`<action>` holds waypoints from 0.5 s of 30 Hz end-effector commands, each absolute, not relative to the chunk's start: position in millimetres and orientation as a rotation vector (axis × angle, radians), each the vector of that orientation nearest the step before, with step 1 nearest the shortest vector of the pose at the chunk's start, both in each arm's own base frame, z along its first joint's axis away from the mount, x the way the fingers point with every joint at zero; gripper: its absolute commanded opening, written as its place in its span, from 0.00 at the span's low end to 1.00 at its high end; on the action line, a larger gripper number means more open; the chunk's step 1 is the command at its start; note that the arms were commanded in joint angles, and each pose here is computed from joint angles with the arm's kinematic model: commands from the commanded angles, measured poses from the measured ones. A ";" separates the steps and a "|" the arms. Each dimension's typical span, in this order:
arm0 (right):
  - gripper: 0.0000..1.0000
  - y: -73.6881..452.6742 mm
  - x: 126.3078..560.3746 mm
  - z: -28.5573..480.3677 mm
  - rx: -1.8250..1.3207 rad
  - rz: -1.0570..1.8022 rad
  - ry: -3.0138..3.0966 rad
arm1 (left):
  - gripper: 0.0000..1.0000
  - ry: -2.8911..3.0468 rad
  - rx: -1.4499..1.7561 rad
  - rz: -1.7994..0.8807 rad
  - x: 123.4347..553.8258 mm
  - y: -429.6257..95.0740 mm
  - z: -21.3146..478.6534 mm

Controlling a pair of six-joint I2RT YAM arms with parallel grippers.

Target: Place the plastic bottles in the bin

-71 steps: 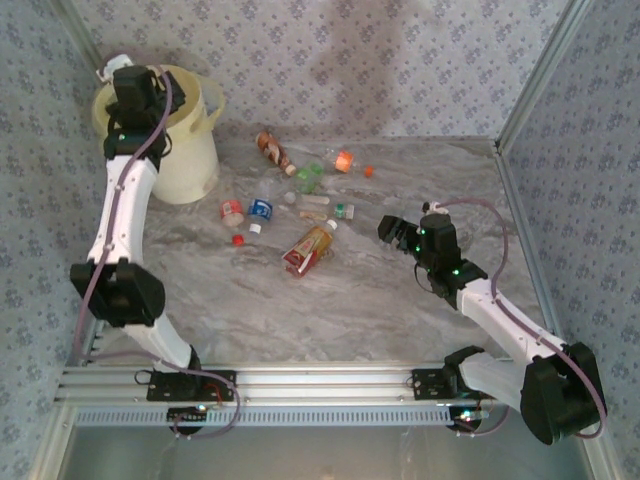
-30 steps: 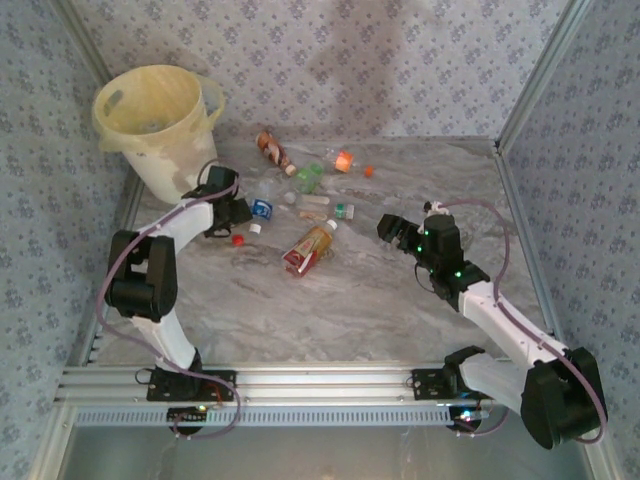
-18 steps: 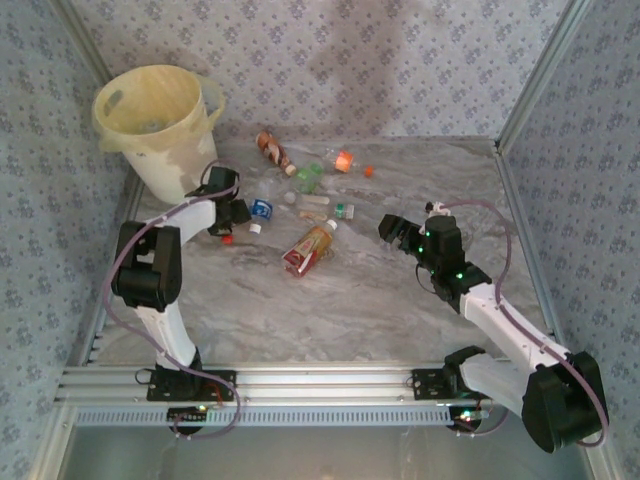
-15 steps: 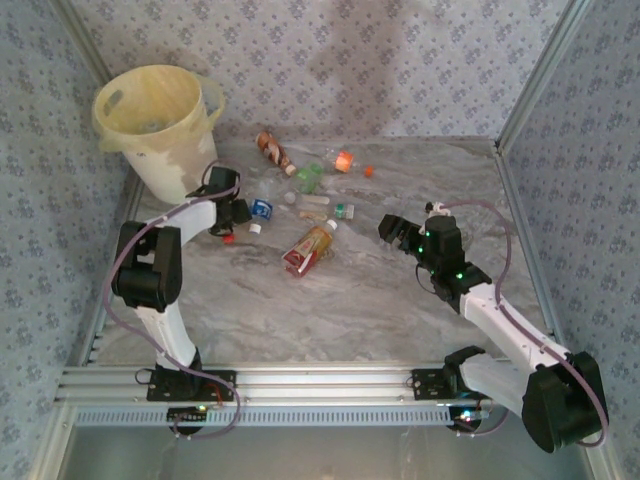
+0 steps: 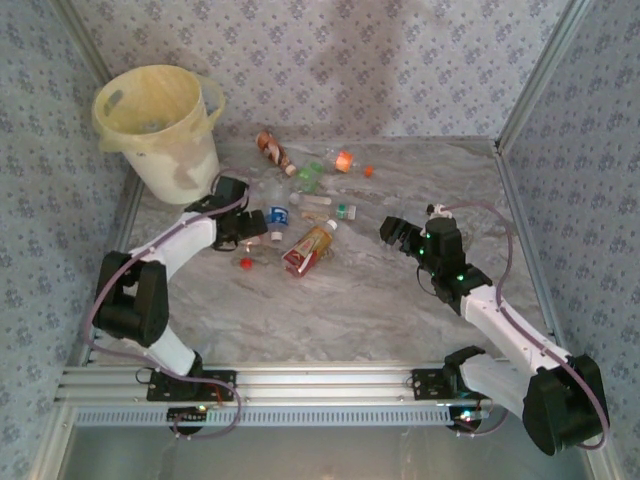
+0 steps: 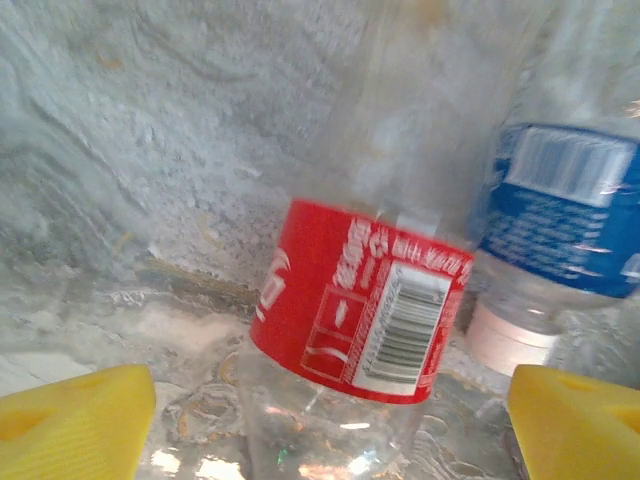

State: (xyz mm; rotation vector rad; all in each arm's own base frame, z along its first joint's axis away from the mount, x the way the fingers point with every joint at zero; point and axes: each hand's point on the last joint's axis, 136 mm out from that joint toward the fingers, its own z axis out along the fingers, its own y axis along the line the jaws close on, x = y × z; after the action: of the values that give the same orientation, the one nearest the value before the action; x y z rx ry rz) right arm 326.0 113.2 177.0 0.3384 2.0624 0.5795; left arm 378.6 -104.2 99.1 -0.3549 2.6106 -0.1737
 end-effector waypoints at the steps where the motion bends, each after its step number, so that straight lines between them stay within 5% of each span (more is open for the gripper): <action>1: 1.00 107.2 325.1 174.9 0.340 0.543 2.057 | 0.96 2.640 -0.211 -0.158 391.1 -102.5 117.1; 15: 1.00 104.8 322.0 169.9 0.345 0.533 2.059 | 0.83 2.801 -0.072 -0.305 434.9 -124.2 75.6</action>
State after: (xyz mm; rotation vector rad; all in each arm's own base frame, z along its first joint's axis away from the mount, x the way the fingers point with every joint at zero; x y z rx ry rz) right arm 322.4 109.8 166.1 0.3401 2.0811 0.5549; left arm 435.4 -117.6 80.1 -0.1269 2.7536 -0.2621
